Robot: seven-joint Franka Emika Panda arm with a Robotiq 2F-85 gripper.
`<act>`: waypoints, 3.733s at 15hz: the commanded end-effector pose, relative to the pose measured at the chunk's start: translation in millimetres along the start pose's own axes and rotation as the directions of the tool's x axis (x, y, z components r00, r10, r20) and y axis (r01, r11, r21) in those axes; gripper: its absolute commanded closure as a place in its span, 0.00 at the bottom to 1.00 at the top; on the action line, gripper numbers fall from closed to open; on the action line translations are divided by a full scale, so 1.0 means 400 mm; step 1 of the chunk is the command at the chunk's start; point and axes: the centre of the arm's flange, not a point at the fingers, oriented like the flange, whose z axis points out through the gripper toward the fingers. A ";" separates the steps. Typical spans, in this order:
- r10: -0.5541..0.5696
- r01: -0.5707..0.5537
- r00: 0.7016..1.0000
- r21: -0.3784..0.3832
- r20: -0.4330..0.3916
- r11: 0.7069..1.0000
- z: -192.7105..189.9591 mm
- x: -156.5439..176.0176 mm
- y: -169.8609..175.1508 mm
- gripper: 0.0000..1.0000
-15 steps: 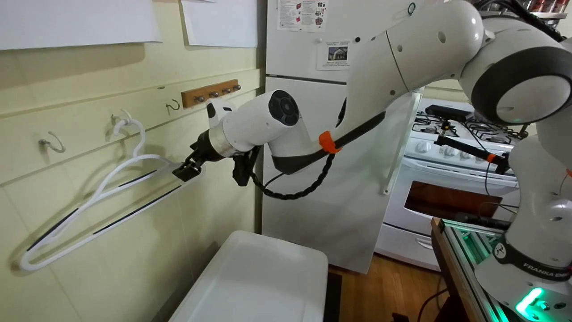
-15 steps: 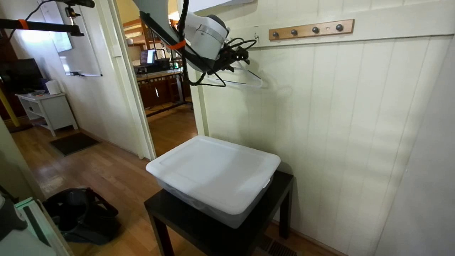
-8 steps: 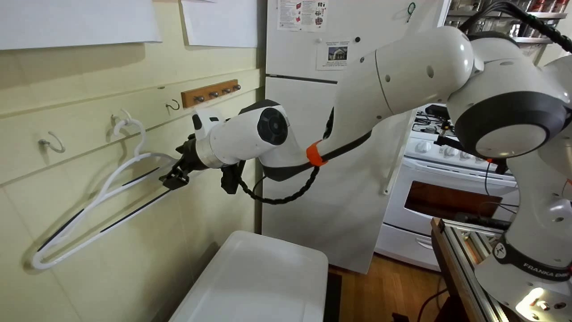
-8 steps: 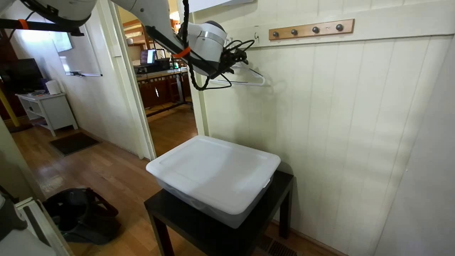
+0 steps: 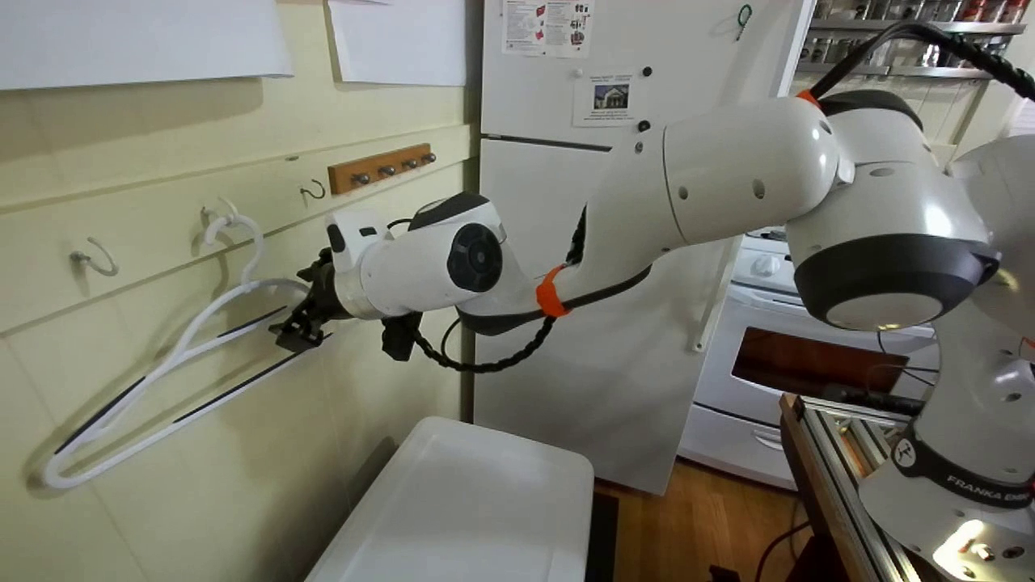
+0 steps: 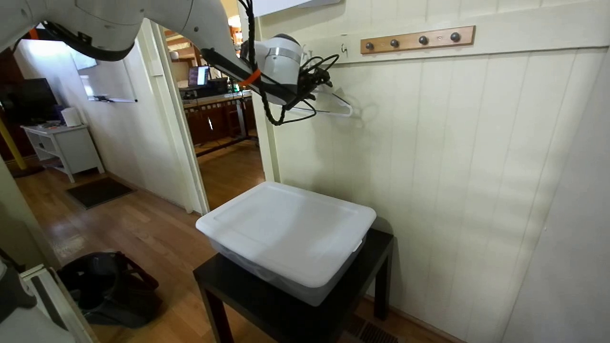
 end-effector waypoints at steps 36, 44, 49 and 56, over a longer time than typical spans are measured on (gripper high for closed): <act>0.154 -0.147 0.981 -0.069 0.115 0.987 -0.056 -0.074 0.190 1.00; 0.086 -0.085 0.978 -0.013 0.192 0.996 -0.061 -0.104 0.270 1.00; 0.076 -0.079 0.978 0.005 0.197 0.997 -0.028 -0.100 0.291 1.00; 0.091 -0.088 0.978 -0.023 0.190 0.996 0.012 -0.057 0.316 1.00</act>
